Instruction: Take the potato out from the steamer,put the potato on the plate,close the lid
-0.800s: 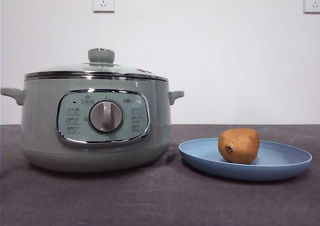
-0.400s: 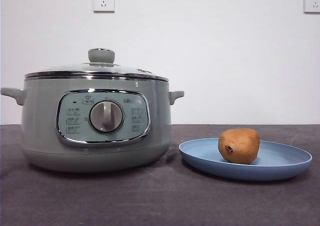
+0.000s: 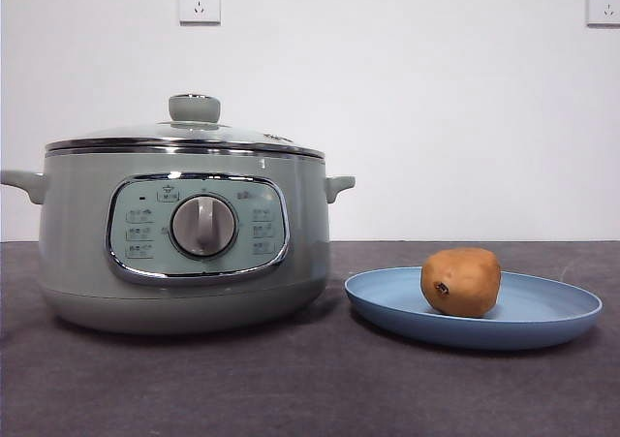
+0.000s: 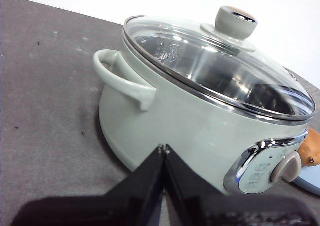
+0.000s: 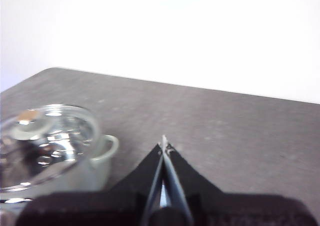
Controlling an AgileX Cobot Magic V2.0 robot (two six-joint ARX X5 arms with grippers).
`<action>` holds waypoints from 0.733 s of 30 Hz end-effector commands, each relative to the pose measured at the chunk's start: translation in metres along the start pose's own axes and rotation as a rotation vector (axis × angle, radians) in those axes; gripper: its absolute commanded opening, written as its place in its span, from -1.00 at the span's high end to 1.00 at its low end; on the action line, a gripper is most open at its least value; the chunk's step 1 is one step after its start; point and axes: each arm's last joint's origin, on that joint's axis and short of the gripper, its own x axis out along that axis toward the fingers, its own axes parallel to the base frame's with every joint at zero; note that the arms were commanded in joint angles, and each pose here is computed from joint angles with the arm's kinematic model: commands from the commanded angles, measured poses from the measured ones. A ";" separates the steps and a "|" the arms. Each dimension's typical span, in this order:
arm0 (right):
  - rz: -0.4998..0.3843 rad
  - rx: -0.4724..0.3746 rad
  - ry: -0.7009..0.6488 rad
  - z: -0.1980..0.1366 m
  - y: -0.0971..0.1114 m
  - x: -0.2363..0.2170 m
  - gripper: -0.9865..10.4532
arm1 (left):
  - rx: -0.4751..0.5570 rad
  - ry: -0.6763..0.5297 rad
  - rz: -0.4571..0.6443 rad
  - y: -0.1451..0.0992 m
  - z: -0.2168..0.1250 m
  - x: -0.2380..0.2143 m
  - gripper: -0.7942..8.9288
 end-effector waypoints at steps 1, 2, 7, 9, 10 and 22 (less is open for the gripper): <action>-0.035 0.037 0.025 -0.045 -0.004 0.008 0.83 | -0.004 0.008 0.007 0.002 -0.004 0.001 0.84; -0.043 0.058 0.019 -0.057 -0.004 0.010 0.83 | -0.004 0.008 0.007 0.002 -0.004 0.001 0.84; -0.050 0.147 -0.027 -0.118 -0.006 0.024 0.83 | -0.005 0.008 0.007 0.002 -0.004 0.001 0.84; -0.050 0.165 -0.046 -0.137 -0.006 0.028 0.83 | -0.004 0.008 0.007 0.002 -0.004 0.001 0.84; -0.049 0.180 -0.057 -0.145 -0.006 0.029 0.83 | -0.005 0.008 0.007 0.002 -0.004 0.001 0.84; -0.044 0.201 -0.117 -0.188 -0.003 0.027 0.83 | -0.005 0.008 0.007 0.002 -0.004 0.001 0.84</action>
